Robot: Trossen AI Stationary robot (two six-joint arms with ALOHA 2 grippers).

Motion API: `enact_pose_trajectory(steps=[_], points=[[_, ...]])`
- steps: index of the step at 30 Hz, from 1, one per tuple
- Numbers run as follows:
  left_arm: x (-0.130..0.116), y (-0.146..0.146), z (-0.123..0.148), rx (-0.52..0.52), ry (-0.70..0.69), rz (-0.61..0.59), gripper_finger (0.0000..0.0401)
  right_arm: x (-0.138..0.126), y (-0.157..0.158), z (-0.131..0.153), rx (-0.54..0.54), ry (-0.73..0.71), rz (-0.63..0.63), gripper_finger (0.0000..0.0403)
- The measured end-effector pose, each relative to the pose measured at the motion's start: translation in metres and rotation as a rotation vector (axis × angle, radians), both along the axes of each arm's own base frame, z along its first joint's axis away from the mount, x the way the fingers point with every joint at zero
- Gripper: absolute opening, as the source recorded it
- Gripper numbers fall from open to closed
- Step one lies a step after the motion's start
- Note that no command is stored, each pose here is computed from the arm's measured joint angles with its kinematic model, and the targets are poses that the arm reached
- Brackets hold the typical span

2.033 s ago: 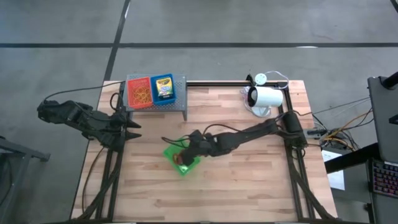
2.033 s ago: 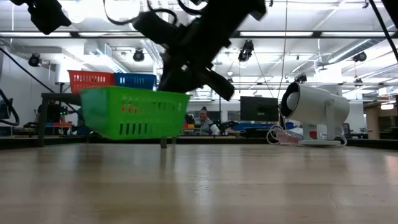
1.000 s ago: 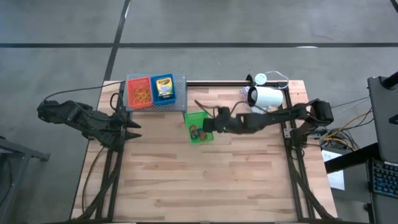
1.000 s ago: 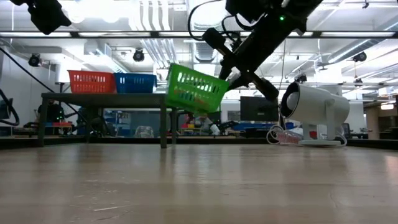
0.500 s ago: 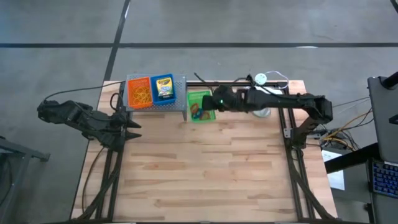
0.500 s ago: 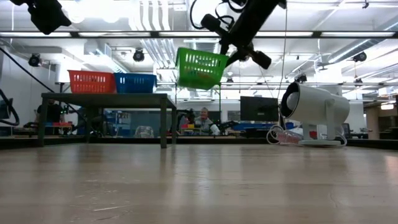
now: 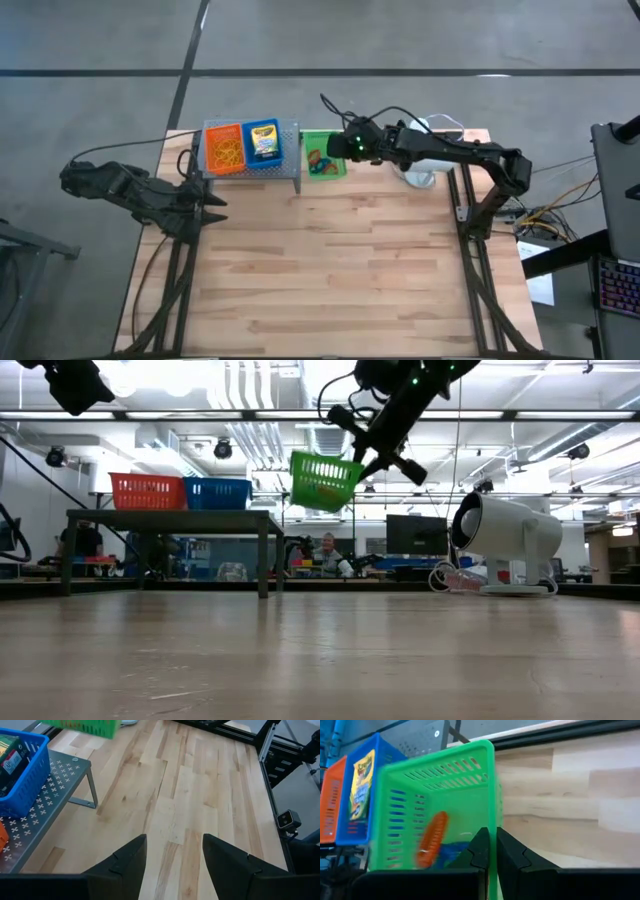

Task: Pick & Place Office Desk Supplies
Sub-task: Put the green bin filled with spring keychains on the shelf

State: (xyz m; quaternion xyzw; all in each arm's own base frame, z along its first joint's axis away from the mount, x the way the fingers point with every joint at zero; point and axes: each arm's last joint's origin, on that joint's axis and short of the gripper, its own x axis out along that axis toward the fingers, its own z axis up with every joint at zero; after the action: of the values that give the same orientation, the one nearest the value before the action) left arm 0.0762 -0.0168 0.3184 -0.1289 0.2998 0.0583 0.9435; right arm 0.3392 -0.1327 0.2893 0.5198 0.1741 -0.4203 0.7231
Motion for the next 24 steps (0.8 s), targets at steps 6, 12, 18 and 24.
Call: enact_pose_trajectory(steps=[6, 12, 18, 24], points=[[0.0, 0.0, 0.0, 0.0, 0.0, 0.0, 0.02, 0.013, -0.023, -0.003, 0.017, -0.015, 0.032, 0.0013], [0.0, 0.0, 0.0, 0.0, 0.0, 0.0, 0.02, 0.029, -0.043, 0.0, 0.006, -0.022, 0.091, 0.0013], [0.0, 0.0, 0.0, 0.0, 0.0, 0.0, 0.02, 0.04, -0.057, -0.002, 0.025, -0.014, 0.07, 0.0013], [0.0, 0.0, 0.0, 0.0, 0.001, 0.0, 0.02, 0.056, -0.071, -0.004, 0.035, 0.002, 0.061, 0.0013]])
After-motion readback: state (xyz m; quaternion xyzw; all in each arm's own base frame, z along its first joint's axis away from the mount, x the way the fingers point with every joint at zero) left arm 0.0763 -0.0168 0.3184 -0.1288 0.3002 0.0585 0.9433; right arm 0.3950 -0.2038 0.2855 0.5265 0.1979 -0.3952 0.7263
